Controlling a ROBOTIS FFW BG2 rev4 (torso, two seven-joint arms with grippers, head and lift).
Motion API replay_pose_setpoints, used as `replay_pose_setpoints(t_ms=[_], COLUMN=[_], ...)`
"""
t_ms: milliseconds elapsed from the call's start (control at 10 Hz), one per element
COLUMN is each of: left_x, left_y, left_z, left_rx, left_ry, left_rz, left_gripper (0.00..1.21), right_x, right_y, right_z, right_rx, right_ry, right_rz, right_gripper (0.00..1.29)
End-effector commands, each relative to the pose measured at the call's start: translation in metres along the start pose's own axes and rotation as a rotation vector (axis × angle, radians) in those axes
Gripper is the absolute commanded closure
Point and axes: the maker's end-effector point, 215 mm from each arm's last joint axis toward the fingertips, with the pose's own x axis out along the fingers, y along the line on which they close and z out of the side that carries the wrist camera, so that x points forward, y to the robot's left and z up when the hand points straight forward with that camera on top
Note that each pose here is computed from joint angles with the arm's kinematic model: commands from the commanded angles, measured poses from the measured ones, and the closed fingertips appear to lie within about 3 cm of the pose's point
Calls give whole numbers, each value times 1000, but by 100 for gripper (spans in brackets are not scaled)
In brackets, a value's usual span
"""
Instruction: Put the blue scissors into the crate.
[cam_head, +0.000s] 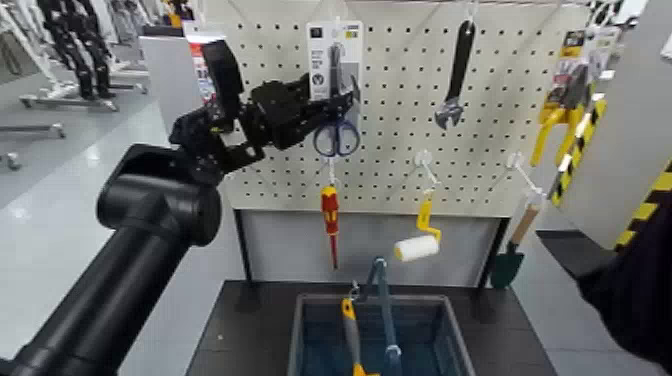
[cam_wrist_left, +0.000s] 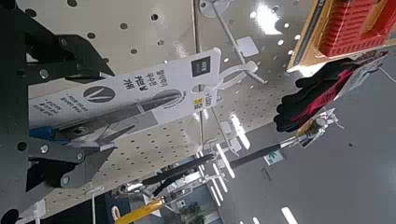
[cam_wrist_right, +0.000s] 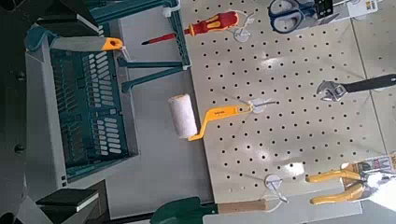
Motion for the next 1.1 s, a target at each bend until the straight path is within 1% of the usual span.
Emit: replay_pose_setpoints(t_ms=[100, 800, 900, 1100], left_x=[-1, -3, -4, -5], left_y=[0, 3, 5, 9], left_z=[1, 9, 15, 42], left_rx=[-1, 17, 26, 73], left_ry=[0, -14, -23, -55], left_rz=[0, 8, 12, 15], left_gripper=[118, 118, 118, 118], right_x=[0, 0, -1, -1], right_y=[0, 0, 1, 1], right_z=[0, 0, 0, 0], right_rx=[0, 0, 1, 1], right_ry=[0, 0, 1, 1], right_rz=[0, 0, 1, 1], right_gripper=[9, 9, 9, 9])
